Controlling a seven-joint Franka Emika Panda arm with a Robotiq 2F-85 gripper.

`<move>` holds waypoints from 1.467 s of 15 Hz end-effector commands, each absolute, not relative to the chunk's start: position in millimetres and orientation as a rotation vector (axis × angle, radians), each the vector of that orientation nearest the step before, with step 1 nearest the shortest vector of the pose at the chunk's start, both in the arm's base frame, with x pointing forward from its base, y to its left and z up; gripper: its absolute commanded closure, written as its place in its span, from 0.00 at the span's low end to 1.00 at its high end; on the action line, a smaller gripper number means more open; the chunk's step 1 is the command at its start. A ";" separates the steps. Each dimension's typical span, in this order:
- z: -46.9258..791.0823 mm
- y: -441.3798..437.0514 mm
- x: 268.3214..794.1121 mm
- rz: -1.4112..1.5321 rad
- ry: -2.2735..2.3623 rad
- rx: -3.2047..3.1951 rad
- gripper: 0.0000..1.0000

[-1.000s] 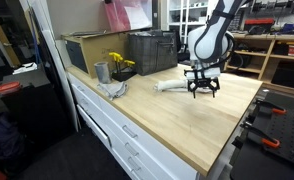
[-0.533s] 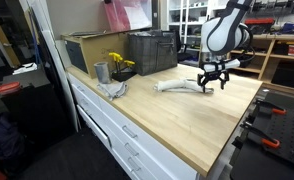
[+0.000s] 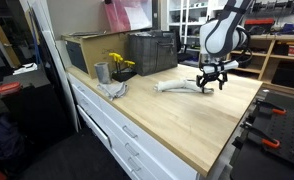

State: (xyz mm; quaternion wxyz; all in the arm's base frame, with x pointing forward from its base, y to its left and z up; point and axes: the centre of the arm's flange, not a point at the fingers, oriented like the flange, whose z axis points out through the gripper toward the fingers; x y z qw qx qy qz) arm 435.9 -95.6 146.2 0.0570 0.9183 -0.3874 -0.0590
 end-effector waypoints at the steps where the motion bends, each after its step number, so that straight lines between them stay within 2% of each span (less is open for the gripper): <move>1: 142.5 -140.7 472.9 -0.115 -1.082 2.848 0.00; 7: 143.7 -174.2 531.0 0.010 -0.804 3.097 0.00; 9: 139.1 -178.4 541.0 0.022 -0.734 3.150 0.21; 11: 130.7 -183.6 544.2 0.026 -0.693 3.181 0.15; 12: 127.1 -187.3 544.5 0.022 -0.683 3.176 0.41; 13: 125.2 -190.1 544.8 0.024 -0.673 3.176 0.41; 14: 123.8 -192.3 544.4 0.023 -0.674 3.172 0.47; 17: 131.8 -192.3 545.1 0.044 -0.699 3.158 0.74; 20: 150.8 -189.0 547.5 0.077 -0.712 3.142 0.95; 22: 168.1 -188.5 547.5 0.112 -0.731 3.136 1.00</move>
